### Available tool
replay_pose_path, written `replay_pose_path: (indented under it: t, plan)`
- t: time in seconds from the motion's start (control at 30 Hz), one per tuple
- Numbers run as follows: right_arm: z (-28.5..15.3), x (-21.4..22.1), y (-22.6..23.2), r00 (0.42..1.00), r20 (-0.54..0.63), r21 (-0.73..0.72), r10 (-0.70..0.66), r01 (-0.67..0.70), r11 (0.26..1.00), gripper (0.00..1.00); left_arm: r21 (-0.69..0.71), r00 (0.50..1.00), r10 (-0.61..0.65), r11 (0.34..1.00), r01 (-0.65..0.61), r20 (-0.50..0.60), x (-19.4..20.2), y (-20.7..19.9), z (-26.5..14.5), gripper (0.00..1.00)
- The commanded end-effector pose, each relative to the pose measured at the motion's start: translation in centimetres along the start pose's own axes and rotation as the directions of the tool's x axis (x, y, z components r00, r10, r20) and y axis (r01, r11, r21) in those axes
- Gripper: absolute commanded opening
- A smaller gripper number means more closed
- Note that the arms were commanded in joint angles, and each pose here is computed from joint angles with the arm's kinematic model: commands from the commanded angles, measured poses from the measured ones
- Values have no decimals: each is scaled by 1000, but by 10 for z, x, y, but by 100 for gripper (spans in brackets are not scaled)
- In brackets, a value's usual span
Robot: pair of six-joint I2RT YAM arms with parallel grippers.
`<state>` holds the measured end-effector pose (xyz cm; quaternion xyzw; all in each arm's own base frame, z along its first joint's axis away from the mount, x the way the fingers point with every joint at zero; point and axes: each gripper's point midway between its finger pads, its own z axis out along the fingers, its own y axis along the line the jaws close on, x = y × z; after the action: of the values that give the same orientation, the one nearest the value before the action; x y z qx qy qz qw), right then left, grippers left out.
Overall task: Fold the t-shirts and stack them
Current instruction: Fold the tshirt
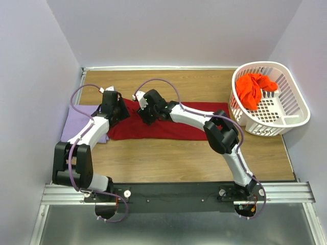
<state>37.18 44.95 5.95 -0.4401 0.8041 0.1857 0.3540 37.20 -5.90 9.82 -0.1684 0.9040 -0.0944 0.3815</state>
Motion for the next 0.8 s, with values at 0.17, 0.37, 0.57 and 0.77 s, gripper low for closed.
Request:
replay_pose_path:
  t: [0.17,0.37,0.57,0.77]
  plan:
    - [29,4,8,999,-5,-15,-47,47,999,50,-24,999,8,1000,-8,36,-7,6,-2,58]
    - [33,12,-8,998,-30,70,-47,49,996,38,-15,1000,10,1000,-10,25,-5,5,0,58]
    - [24,1,-17,999,-11,105,-46,47,993,20,-5,1000,13,1000,-13,20,-4,3,1,58]
    - [18,-9,-20,999,13,103,-34,32,994,17,-7,1000,14,1000,-14,12,-1,4,3,58]
